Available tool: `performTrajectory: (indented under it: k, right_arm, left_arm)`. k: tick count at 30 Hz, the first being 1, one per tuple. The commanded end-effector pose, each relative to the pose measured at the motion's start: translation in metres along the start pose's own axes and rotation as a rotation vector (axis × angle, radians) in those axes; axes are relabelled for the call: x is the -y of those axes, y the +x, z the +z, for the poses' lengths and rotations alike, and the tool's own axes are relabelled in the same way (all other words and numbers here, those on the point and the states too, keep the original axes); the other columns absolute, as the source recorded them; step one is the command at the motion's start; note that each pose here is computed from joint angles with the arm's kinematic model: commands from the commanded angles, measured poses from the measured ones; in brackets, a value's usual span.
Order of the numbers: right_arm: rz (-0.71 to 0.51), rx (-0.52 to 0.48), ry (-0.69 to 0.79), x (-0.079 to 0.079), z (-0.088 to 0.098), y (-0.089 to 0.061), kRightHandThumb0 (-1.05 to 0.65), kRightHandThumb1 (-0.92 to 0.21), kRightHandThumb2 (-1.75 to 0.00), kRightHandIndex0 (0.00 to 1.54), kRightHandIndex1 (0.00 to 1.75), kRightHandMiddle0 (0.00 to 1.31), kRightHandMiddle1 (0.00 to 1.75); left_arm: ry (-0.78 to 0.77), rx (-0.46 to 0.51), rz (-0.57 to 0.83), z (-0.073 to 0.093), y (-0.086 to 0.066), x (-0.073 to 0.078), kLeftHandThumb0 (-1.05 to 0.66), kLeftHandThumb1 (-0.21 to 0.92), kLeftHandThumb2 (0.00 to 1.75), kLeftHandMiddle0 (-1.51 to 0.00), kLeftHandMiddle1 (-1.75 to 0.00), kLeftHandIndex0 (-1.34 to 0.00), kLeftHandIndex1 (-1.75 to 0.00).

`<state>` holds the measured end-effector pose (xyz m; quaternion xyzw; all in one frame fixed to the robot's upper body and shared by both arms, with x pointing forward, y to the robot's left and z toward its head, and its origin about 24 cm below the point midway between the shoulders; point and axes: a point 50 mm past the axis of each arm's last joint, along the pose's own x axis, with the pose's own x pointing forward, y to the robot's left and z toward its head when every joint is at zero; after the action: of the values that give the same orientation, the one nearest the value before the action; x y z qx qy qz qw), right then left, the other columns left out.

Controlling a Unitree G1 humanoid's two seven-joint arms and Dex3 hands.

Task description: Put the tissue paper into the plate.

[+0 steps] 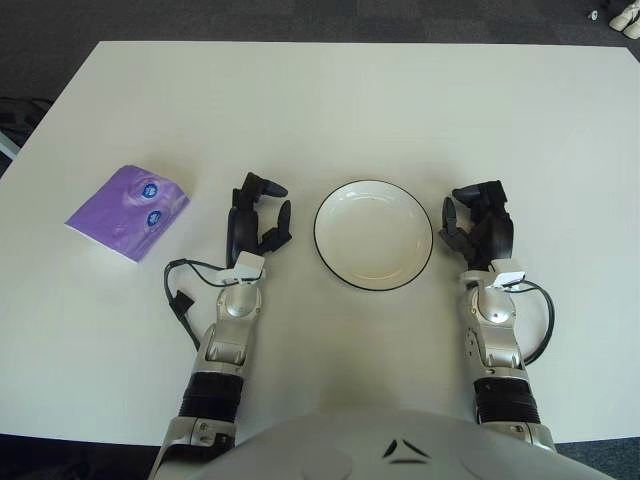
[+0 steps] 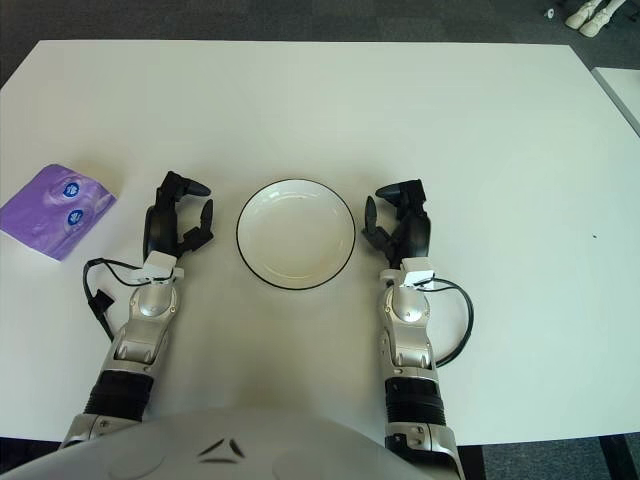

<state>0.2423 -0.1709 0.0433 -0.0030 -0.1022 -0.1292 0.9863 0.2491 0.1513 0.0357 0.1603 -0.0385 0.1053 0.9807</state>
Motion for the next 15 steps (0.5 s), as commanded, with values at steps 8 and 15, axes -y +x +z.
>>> performTrajectory:
  k: [8, 15]
  right_arm:
    - [-0.007, -0.187, -0.013, 0.004, -0.032, -0.021, -0.38, -0.70, -0.83, 0.61, 1.24, 0.32, 1.75]
    - [-0.018, -0.198, -0.017, 0.004, -0.033, -0.020, -0.38, -0.68, -0.87, 0.61, 1.24, 0.34, 1.75]
  left_arm:
    - [0.041, 0.070, 0.063, 0.004, -0.008, -0.005, -0.37, 0.76, 0.75, -0.68, -1.25, -0.28, -1.75]
    - [0.233, 0.249, 0.218, 0.012, -0.010, -0.010, -0.36, 0.83, 0.66, -0.63, -1.32, -0.25, -1.75]
